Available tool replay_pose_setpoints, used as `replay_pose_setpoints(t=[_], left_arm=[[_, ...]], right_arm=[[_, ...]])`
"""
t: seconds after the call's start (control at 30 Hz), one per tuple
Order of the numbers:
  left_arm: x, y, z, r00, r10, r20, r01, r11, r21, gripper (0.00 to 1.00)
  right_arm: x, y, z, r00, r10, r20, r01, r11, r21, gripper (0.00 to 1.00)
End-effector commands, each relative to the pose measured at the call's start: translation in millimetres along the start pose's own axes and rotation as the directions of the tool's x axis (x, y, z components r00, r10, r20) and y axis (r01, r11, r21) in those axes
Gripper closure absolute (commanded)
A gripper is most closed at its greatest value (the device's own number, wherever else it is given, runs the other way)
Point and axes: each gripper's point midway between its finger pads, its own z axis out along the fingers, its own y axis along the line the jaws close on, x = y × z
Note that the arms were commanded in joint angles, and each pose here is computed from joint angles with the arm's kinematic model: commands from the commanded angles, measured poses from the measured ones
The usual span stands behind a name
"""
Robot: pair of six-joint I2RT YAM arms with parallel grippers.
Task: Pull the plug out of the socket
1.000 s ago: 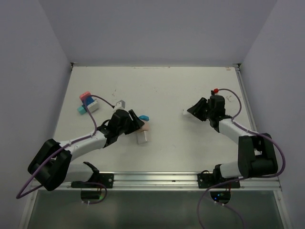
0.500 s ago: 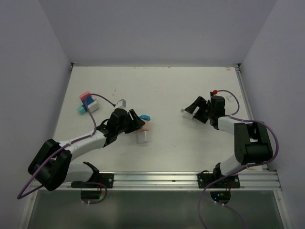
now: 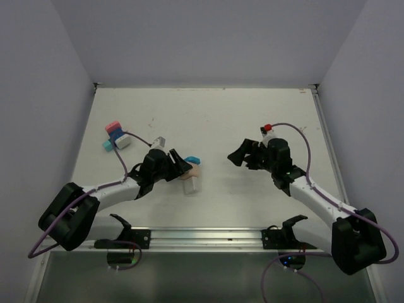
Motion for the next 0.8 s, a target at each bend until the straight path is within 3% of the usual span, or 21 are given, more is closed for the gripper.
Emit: replay_pose_setpoints(t=[0.0,0.23,0.53,0.77], left_arm=[[-16.1,-36.8,2.7,0.998,-0.051,0.043,0.043,0.986,0.163,1.00],[-8.2,-26.4,5.4,0.996,-0.088,0.025,0.083,0.986,0.142,1.00],[-15.3,-25.8,-1.2,0.989,-0.134,0.063,0.125,0.984,0.127,1.00],[-13.4,-19.5,-5.3,0.980,-0.184,0.082,0.175,0.979,0.108,1.00]], right_arm=[[29.6,14.1,-1.3,1.000,0.014,-0.019,-0.014,1.000,-0.010,0.08],[77.8,60.9,7.0,0.991,0.002,-0.135,-0.016,0.995,-0.102,0.09],[124.9,93.3,30.6,0.971,-0.080,-0.225,0.062,0.994,-0.089,0.09],[144.8,109.5,47.6,0.958,-0.118,-0.260,0.088,0.988,-0.124,0.19]])
